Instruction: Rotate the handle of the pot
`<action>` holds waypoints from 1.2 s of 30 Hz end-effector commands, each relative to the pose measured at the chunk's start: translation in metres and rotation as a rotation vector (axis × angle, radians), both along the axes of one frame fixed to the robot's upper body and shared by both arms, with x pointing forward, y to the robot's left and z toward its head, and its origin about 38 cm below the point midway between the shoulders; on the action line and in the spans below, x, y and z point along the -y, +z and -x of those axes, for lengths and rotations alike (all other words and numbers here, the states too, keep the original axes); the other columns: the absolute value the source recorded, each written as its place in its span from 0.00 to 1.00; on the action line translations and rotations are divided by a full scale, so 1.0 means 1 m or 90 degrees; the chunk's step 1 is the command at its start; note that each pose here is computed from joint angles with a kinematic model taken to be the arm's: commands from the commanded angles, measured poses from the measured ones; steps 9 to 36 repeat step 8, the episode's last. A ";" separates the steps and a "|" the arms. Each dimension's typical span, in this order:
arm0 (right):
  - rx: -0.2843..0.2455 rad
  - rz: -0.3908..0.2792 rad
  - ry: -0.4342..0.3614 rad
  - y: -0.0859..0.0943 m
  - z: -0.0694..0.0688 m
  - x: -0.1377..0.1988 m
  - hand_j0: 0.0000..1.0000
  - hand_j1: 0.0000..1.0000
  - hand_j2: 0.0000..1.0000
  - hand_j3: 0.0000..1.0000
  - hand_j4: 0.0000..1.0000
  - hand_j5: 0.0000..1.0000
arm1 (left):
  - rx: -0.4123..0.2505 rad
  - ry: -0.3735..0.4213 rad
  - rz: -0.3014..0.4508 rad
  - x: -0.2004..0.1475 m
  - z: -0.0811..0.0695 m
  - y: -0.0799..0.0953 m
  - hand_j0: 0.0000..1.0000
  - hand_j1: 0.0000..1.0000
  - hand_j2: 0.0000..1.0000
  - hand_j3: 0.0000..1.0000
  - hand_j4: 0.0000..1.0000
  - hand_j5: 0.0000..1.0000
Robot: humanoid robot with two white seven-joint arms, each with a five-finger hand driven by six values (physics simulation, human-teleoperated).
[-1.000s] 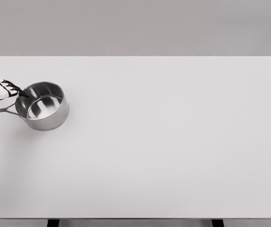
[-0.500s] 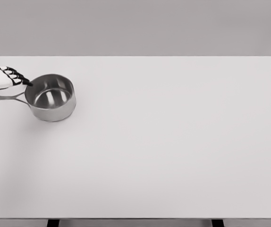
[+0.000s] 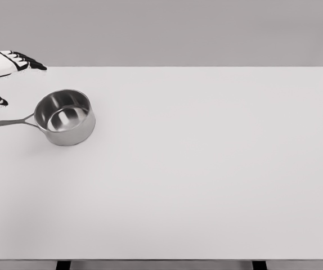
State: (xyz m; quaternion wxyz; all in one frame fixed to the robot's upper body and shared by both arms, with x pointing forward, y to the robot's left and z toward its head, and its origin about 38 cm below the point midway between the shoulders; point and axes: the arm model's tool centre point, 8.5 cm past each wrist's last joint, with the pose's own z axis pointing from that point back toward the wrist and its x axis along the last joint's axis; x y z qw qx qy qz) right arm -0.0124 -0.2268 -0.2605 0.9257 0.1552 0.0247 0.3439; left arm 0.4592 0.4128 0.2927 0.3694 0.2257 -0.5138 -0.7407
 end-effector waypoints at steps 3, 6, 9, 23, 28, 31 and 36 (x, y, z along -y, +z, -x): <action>0.000 -0.001 0.000 0.000 0.000 0.000 1.00 1.00 1.00 1.00 1.00 1.00 | -0.030 0.083 0.038 -0.028 -0.019 -0.023 1.00 1.00 1.00 1.00 1.00 1.00; 0.000 -0.001 0.000 0.000 0.000 0.000 1.00 1.00 1.00 1.00 1.00 1.00 | -0.036 0.134 0.044 -0.053 -0.022 -0.024 1.00 1.00 1.00 1.00 1.00 1.00; 0.000 -0.001 0.000 0.000 0.000 0.000 1.00 1.00 1.00 1.00 1.00 1.00 | -0.033 0.135 0.045 -0.053 -0.022 -0.022 1.00 1.00 1.00 1.00 1.00 1.00; 0.000 -0.001 0.000 0.000 0.000 0.000 1.00 1.00 1.00 1.00 1.00 1.00 | -0.033 0.135 0.045 -0.053 -0.022 -0.022 1.00 1.00 1.00 1.00 1.00 1.00; 0.000 -0.001 0.000 0.000 0.000 0.000 1.00 1.00 1.00 1.00 1.00 1.00 | -0.033 0.135 0.045 -0.053 -0.022 -0.022 1.00 1.00 1.00 1.00 1.00 1.00; 0.000 -0.001 0.000 0.000 0.000 0.000 1.00 1.00 1.00 1.00 1.00 1.00 | -0.033 0.135 0.045 -0.053 -0.022 -0.022 1.00 1.00 1.00 1.00 1.00 1.00; 0.000 -0.001 0.000 0.000 0.000 0.000 1.00 1.00 1.00 1.00 1.00 1.00 | -0.033 0.135 0.045 -0.053 -0.022 -0.022 1.00 1.00 1.00 1.00 1.00 1.00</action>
